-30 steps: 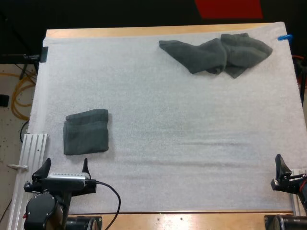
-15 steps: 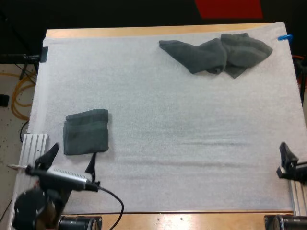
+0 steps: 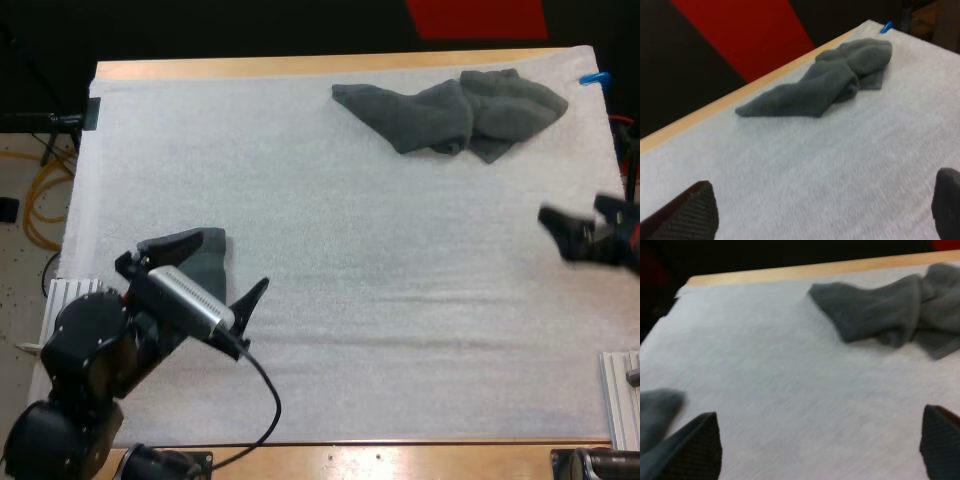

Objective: Pick towel from pile fold and stack

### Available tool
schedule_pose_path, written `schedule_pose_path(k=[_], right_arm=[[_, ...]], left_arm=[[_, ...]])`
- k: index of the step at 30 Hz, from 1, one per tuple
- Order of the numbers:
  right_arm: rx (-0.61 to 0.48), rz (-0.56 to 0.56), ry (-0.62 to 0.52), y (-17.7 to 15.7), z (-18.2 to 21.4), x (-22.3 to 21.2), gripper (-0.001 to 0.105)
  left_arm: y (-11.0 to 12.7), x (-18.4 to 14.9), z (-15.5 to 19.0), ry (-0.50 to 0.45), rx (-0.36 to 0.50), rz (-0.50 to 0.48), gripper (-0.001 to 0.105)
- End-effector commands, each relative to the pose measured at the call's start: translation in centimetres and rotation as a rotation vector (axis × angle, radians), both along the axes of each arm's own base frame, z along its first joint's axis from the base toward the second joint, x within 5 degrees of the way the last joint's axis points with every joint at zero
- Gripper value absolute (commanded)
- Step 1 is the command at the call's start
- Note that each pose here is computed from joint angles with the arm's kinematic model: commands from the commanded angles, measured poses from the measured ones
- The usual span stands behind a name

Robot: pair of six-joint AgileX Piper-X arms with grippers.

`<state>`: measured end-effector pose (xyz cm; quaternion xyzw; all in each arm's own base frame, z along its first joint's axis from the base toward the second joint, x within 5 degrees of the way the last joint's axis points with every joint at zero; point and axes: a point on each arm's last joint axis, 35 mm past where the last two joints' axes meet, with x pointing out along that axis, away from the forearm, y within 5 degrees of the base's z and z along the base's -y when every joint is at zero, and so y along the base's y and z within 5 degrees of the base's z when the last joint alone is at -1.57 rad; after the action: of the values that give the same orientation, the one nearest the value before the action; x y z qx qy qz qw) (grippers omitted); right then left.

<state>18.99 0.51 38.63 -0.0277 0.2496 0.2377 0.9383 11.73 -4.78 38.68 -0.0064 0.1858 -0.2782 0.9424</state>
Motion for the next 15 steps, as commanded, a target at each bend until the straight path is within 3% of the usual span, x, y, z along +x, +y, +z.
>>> schedule_pose_path(k=[1, 5, 8, 15], right_arm=[[-0.015, -0.029, -0.03, -0.2, 0.3, 1.3, 0.078], [-0.112, -0.165, 0.013, 0.1, -1.1, 7.2, 0.078], [-0.183, -0.342, 0.084, 0.6, -3.4, 12.0, 0.078], [-0.178, -0.493, 0.257, 0.6, -10.1, 20.9, 0.078]], left_arm=[[-0.1, 0.2, 0.5, -0.023, -0.011, -0.008, 0.083], [-0.4, 1.1, 0.4, -0.021, -0.01, -0.008, 0.083], [-0.6, 1.7, 0.1, -0.008, -0.006, -0.008, 0.083], [-1.0, 2.6, -0.4, 0.029, 0.001, -0.021, 0.083]])
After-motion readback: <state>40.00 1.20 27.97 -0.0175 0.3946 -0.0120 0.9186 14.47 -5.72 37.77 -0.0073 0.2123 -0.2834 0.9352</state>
